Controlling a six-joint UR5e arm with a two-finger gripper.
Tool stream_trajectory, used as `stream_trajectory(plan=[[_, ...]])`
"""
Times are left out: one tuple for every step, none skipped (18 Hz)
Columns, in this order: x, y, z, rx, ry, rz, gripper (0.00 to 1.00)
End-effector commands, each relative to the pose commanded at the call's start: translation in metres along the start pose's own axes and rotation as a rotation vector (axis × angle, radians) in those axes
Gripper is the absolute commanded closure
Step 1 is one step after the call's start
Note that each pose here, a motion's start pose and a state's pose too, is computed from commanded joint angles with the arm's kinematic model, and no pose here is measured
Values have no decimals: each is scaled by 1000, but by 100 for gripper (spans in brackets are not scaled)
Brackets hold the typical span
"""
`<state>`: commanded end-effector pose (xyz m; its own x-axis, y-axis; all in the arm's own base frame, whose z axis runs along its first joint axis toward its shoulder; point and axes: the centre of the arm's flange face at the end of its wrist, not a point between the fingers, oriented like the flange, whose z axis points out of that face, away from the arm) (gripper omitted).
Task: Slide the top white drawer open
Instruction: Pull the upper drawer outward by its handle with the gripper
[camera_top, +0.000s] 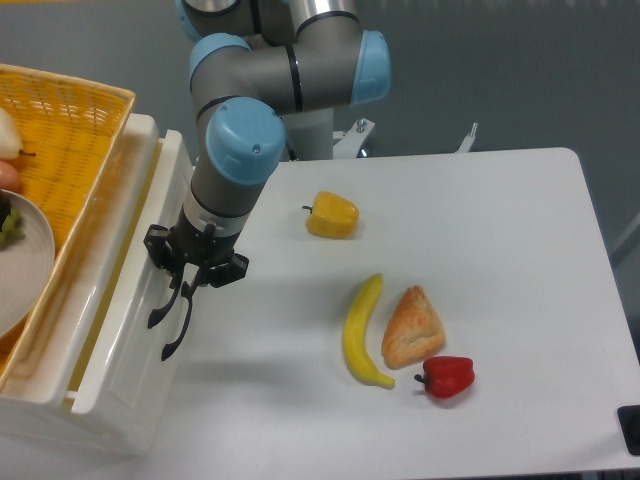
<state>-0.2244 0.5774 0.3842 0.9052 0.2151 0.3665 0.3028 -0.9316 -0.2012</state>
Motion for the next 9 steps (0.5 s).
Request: stream_trajectory(plan=[[0, 0, 0, 1, 1, 0, 74], [0, -1, -2, 4, 2, 0, 75], [0, -1, -2, 4, 2, 0, 75], [0, -1, -2, 4, 2, 0, 76], [0, -1, -2, 4, 2, 0, 77], [0, -1, -2, 4, 2, 0, 78], [0, -1, -2, 4, 2, 0, 79], [0, -1, -2, 4, 2, 0, 79], [-1, -1, -2, 5, 1, -1, 79]])
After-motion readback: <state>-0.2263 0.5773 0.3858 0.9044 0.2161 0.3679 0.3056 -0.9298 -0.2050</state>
